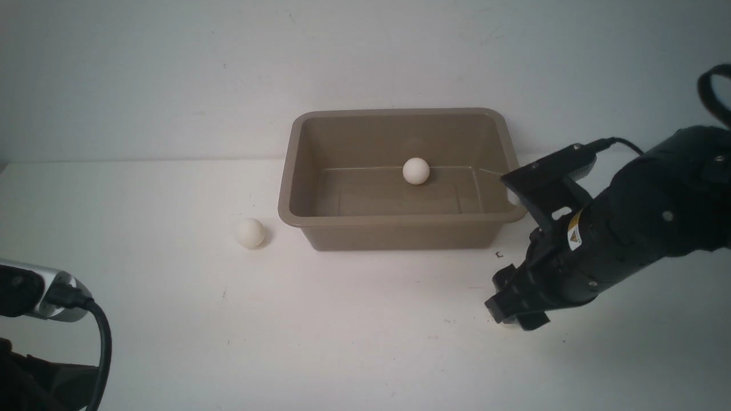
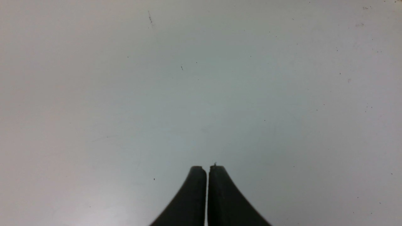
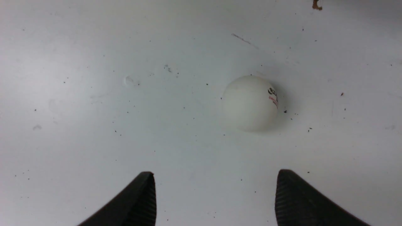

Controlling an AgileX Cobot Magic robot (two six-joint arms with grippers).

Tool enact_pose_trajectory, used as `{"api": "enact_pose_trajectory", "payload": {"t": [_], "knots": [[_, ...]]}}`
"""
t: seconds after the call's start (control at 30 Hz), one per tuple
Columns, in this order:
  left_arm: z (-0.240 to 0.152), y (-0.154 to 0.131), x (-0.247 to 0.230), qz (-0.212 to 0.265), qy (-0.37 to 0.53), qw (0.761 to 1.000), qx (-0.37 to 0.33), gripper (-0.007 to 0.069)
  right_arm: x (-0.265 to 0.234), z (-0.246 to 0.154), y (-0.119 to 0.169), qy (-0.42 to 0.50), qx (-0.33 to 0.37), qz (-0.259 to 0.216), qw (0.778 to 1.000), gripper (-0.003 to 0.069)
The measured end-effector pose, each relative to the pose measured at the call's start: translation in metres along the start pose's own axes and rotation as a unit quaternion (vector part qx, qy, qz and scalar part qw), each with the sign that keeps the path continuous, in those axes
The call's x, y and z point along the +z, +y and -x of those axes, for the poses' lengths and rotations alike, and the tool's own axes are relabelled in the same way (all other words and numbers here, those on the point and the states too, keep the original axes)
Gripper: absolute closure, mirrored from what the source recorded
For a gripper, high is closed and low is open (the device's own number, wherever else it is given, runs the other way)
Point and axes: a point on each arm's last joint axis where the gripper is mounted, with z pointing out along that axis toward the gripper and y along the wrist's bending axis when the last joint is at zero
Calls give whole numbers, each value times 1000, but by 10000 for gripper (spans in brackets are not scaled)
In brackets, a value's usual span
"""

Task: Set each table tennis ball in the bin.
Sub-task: Use the right arm to clamp the table tennis ball closest to it

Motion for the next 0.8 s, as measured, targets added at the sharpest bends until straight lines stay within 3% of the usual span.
{"api": "enact_pose_trajectory", "payload": {"t": [0.33, 0.8], "knots": [[-2, -1, 0, -4, 9, 1000, 0, 629, 39, 6, -2, 5, -30, -21, 999, 195], [-2, -1, 0, -5, 10, 1000, 0, 629, 65, 7, -23, 5, -9, -37, 999, 195]]}}
